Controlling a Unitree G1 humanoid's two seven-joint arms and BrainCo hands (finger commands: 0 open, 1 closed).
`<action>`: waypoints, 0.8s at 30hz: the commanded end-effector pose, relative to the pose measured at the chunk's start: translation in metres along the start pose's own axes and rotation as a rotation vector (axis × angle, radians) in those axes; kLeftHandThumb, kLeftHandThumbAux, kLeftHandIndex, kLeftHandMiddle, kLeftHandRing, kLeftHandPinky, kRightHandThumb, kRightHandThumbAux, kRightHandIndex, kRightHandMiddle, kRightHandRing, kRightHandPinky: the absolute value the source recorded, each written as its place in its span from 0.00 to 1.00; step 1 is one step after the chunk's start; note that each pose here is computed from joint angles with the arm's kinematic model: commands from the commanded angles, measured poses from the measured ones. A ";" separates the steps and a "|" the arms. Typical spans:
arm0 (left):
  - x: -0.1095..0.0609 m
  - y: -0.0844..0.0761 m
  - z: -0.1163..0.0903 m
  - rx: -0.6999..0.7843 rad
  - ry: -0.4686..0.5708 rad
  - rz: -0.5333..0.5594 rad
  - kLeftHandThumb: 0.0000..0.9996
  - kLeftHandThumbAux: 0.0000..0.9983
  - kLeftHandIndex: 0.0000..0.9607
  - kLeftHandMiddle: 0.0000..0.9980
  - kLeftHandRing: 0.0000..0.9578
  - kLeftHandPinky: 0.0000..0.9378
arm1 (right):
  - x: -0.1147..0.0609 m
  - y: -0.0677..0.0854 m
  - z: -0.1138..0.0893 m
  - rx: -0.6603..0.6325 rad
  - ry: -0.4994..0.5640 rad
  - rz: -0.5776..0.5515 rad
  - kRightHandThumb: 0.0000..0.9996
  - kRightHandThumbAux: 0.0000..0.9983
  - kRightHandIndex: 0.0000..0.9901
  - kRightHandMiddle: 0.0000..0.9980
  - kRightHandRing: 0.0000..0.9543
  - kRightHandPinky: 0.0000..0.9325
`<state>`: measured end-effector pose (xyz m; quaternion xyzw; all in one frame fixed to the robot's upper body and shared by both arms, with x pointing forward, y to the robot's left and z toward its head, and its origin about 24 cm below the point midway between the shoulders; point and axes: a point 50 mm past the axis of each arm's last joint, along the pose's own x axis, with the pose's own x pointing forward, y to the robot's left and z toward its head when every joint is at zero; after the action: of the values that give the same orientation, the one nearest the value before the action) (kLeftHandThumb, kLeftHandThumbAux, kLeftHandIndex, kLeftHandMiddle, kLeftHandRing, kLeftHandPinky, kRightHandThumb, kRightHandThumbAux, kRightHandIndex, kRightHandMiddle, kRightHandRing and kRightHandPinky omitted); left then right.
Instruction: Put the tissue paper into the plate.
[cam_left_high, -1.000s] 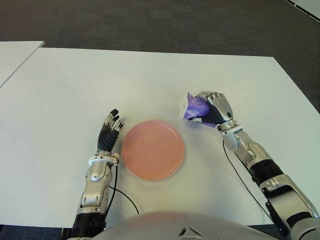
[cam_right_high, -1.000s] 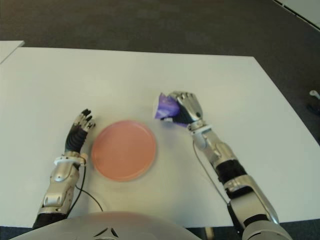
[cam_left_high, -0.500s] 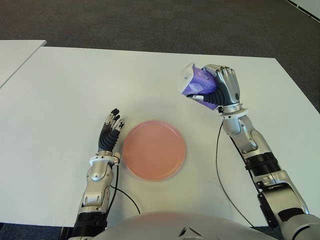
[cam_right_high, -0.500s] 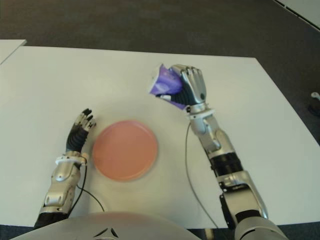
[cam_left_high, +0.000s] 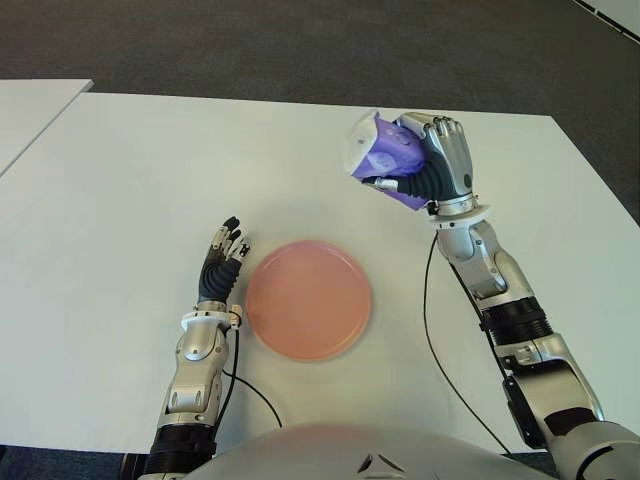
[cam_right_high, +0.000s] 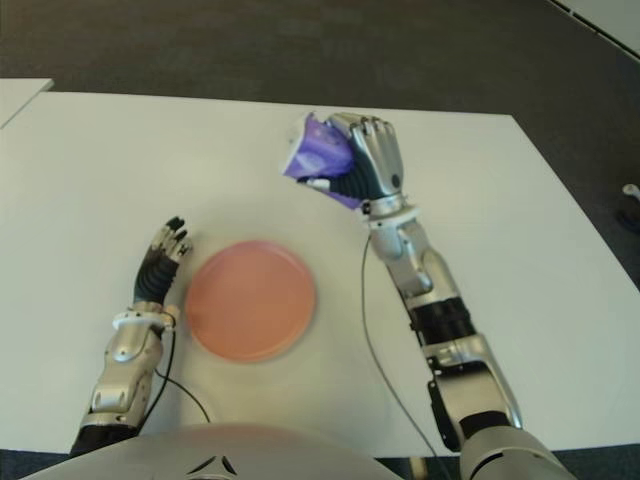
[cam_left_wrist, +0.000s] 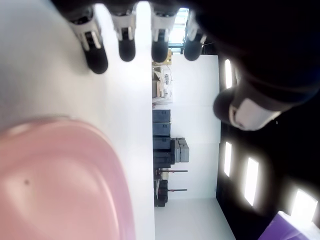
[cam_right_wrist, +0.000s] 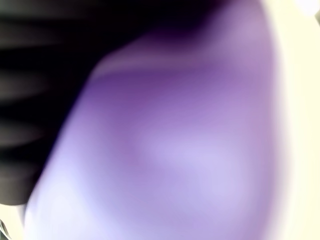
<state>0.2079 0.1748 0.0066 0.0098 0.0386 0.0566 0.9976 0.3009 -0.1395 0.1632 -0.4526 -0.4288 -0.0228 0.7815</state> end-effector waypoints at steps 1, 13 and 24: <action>-0.002 0.000 -0.005 0.001 0.035 0.016 0.00 0.50 0.00 0.00 0.00 0.00 | -0.005 0.005 0.014 0.035 -0.041 0.036 0.75 0.71 0.45 0.85 0.89 0.89; -0.003 -0.001 -0.006 -0.006 0.039 0.026 0.00 0.51 0.00 0.00 0.00 0.00 | -0.016 0.015 0.071 0.125 -0.305 0.225 0.75 0.71 0.45 0.84 0.88 0.90; -0.004 0.000 -0.009 -0.021 0.052 0.013 0.00 0.49 0.00 0.00 0.00 0.00 | -0.035 0.030 0.089 0.323 -0.392 0.386 0.75 0.71 0.45 0.84 0.87 0.90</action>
<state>0.2072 0.1728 0.0063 0.0043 0.0430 0.0618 0.9972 0.2377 -0.0734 0.1458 -0.4024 -0.4851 0.2453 0.7366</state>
